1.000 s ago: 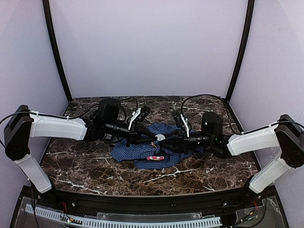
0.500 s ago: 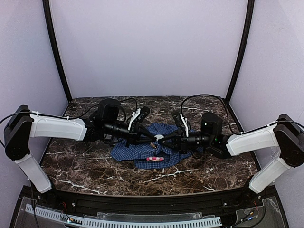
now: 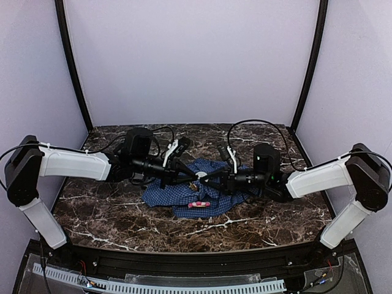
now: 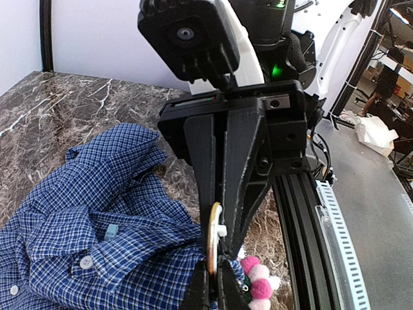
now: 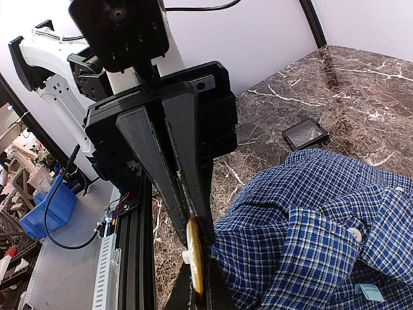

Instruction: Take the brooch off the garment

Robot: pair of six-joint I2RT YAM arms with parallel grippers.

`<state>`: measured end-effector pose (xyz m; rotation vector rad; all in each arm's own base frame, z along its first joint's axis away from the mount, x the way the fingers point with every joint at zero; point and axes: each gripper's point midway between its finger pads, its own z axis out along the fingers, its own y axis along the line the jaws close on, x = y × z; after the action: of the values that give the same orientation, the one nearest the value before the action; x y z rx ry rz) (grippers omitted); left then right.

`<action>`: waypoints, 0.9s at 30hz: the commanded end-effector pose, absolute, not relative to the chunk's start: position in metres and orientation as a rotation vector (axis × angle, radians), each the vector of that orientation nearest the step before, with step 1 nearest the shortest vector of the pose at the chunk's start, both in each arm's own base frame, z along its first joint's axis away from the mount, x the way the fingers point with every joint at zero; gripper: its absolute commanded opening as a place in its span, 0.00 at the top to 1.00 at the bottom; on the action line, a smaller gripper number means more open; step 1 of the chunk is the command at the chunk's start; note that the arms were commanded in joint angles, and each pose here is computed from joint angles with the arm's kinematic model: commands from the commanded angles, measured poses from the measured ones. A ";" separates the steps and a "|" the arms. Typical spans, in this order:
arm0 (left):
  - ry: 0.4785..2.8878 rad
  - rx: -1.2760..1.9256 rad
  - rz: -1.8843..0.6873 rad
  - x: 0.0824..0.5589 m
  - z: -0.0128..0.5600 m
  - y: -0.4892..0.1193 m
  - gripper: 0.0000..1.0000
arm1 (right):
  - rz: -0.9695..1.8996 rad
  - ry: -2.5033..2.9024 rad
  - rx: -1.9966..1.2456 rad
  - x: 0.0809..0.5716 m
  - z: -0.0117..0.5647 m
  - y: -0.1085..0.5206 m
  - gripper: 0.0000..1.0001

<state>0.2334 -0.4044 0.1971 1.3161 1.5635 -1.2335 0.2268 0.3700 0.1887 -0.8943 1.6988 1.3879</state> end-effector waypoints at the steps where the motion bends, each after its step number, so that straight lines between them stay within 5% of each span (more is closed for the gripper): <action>1: 1.425 1.431 -1.310 0.200 0.212 -0.411 0.99 | 1.301 1.810 -0.730 0.265 0.180 0.369 1.00; 19: 1.444 1.423 -1.294 0.203 0.209 -0.413 0.99 | 1.274 1.760 -0.875 0.256 0.183 0.373 0.86; 27: 1.505 1.371 -1.216 0.219 0.204 -0.412 0.99 | 1.291 1.654 -1.004 0.228 0.198 0.364 0.64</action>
<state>0.2329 -0.4046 0.1898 1.3350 1.5784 -1.1925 0.2326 0.3720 0.1791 -0.9664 1.7528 1.3268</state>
